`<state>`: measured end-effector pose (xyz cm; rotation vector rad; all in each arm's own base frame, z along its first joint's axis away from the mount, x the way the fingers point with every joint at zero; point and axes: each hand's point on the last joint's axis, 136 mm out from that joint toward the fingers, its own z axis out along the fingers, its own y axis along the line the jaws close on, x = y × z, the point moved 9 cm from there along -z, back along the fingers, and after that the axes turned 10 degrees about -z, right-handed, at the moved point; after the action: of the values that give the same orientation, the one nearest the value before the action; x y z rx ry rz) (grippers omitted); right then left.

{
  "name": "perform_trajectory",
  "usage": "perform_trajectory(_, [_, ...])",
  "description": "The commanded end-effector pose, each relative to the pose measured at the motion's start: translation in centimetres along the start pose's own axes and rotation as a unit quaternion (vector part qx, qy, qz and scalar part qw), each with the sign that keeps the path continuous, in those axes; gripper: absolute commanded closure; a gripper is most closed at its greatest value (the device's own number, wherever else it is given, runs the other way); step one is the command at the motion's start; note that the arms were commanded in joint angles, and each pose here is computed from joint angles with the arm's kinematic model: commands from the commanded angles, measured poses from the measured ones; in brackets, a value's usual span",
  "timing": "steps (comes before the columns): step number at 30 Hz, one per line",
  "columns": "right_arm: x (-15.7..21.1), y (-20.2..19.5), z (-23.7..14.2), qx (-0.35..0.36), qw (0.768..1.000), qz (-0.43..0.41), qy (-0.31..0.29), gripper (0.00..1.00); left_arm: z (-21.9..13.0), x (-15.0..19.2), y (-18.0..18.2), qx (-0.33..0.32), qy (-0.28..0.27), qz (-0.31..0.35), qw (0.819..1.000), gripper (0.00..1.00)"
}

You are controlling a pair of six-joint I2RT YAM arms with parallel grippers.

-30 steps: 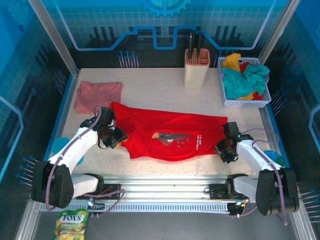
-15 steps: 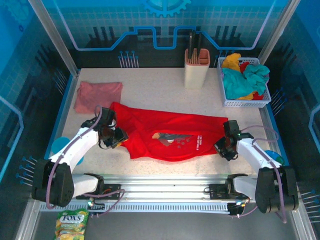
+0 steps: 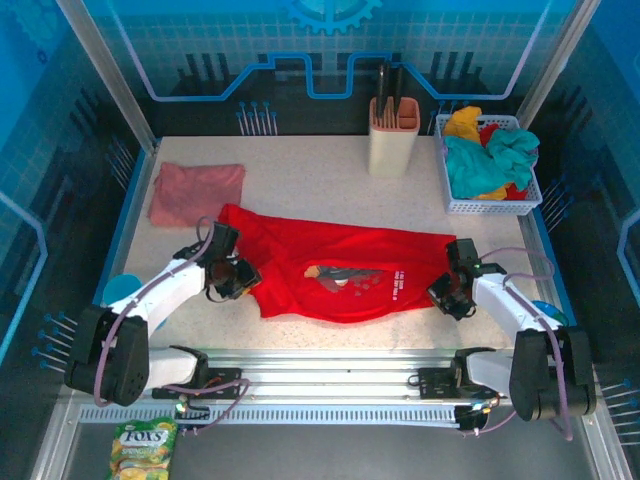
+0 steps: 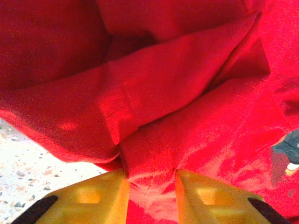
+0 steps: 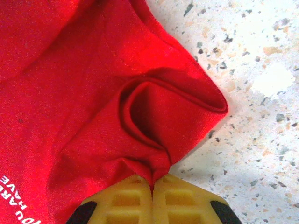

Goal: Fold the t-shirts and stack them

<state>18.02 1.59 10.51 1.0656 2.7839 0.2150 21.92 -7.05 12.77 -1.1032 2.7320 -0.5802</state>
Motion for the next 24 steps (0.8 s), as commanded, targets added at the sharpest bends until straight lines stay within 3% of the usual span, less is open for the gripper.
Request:
perform_trajectory(1, [-0.5, 0.1, -0.2, -0.004, 1.000, 0.003, 0.003, 1.00, 1.2, 0.2, 0.1, -0.004, -0.013, -0.013, 1.000, 0.70])
perform_trajectory(3, [-0.5, 0.1, -0.2, -0.005, 1.000, 0.003, 0.004, 1.00, 1.6, 0.4, 0.0, -0.008, -0.015, -0.012, 1.000, 0.75])
perform_trajectory(7, [-0.5, 0.0, -0.1, -0.006, 1.000, 0.001, 0.005, 1.00, 1.7, 0.8, -0.3, -0.007, -0.012, -0.012, 1.000, 1.00])
perform_trajectory(18, [-0.6, 0.0, 0.0, -0.014, 1.000, -0.001, 0.009, 1.00, -1.6, 4.6, -1.6, -0.017, -0.014, 0.009, 1.000, 1.00])
perform_trajectory(24, [-0.7, 0.0, 0.3, -0.015, 1.000, -0.002, 0.012, 1.00, -1.0, 6.3, -2.0, -0.022, -0.004, 0.010, 1.000, 1.00])
